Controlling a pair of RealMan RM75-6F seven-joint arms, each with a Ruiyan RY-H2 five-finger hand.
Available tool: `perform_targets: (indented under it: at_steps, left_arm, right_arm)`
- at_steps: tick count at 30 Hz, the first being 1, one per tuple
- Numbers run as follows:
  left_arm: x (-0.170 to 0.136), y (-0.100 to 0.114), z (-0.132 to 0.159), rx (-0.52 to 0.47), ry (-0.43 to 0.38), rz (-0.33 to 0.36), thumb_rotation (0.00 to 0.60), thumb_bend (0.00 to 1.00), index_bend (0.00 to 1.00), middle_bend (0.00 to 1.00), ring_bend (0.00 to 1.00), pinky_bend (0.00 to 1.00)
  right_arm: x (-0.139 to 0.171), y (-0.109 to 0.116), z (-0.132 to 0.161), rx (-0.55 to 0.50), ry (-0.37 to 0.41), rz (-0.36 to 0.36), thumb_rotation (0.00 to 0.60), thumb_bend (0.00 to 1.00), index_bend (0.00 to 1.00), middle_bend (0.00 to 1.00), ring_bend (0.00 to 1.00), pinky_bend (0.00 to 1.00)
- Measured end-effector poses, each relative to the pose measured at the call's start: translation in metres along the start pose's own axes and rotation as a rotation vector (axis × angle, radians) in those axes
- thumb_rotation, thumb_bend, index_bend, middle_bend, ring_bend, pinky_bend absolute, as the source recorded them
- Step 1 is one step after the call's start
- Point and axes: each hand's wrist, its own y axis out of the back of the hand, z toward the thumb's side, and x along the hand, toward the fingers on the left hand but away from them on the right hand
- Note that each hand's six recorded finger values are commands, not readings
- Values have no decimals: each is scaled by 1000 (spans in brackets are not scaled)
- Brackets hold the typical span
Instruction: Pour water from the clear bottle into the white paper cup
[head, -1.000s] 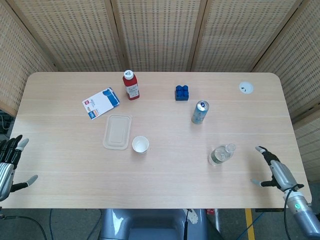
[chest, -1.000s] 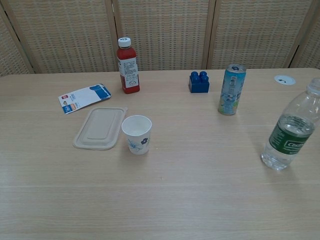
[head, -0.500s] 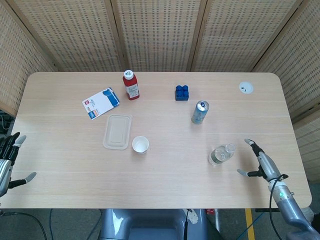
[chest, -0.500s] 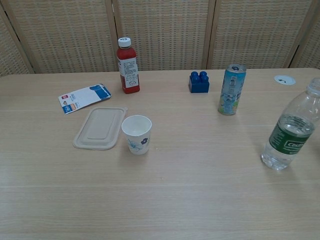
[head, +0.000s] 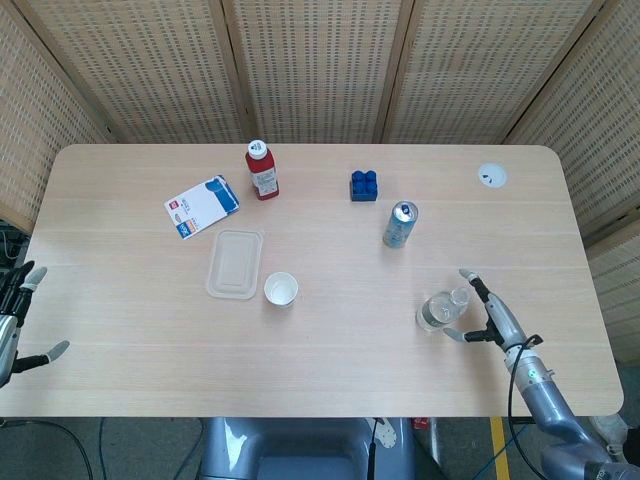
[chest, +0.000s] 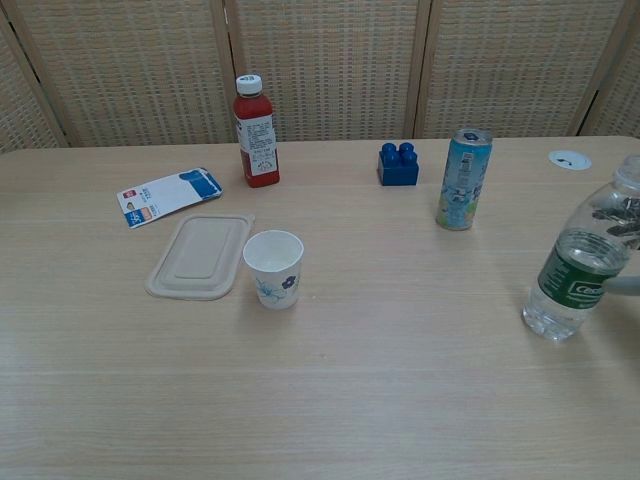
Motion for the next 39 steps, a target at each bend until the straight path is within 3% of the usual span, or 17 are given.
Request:
perform_targets:
  at_steps: [9,23,27,30,32,34,36,39]
  left_arm:
    - [1,-1,-1,1,5,0,600,0,0,0,0,0]
    - [5,-1,-5,-4,20,-3,600,0,0,0,0,0]
    - [5,-1,-5,-5,20,-4,600,0,0,0,0,0]
    - [5,0,-6,-7,21,-3,600,0,0,0,0,0]
    - [5,0,-6,-8,22,-3,600,0,0,0,0,0]
    - [5,0,-6,-9,22,-4,600,0,0,0,0,0]
    - [6,0,-6,-9,22,-5,600,0,0,0,0,0]
    - [5,0,-6,-11,21,-5,600,0,0,0,0,0]
  right_arm:
    - [-10,-17,0,-85,-29,23,600,0,0,0,0,0]
    - [-29,-35,16,-183,29,-6,600,0,3,10,0,0]
    - [-34,-38,19,-204,37,-23,600,0,105,122,9,0]
    - [-35,-39,19,-202,34,-36,600,10,241,245,105,11]
    - [-36,-40,18,-195,33,-46,600,107,326,331,197,75]
    - [-36,-40,17,-182,32,-59,600,319,409,420,309,247]
    - [-36,-39,18,-171,36,-77,600,461,466,478,387,420]
    - [-35,-38,22,-170,58,-103,600,600,516,538,448,607]
